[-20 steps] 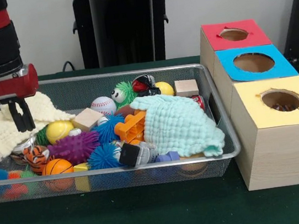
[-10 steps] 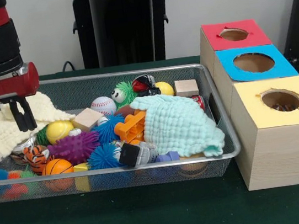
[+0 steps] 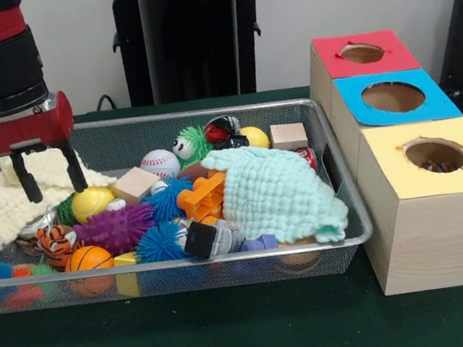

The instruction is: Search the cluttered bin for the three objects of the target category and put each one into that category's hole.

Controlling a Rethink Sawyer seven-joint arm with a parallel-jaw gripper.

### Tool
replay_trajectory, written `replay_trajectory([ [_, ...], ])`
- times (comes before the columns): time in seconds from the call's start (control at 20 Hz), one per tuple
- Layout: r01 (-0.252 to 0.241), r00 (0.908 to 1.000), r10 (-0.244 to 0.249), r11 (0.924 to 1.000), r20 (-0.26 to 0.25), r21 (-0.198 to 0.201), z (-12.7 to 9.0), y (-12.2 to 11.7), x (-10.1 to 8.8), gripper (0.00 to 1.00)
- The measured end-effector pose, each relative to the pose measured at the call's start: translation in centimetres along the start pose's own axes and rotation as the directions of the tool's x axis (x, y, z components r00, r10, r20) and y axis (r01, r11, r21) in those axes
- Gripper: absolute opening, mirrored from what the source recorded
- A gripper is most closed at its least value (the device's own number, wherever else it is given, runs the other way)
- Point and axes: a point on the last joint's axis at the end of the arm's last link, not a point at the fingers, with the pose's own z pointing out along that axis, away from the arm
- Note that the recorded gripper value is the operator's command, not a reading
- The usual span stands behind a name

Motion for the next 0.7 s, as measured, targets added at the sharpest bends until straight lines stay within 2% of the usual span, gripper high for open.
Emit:
replay_trajectory([
  [0.35,0.011,0.9999,-0.011,0.9999,-0.006,-0.003,0.13,0.47,0.37,1.0],
  [0.7,0.061,0.998,-0.061,0.9975,0.017,0.036,0.77,0.16,0.24,1.0],
])
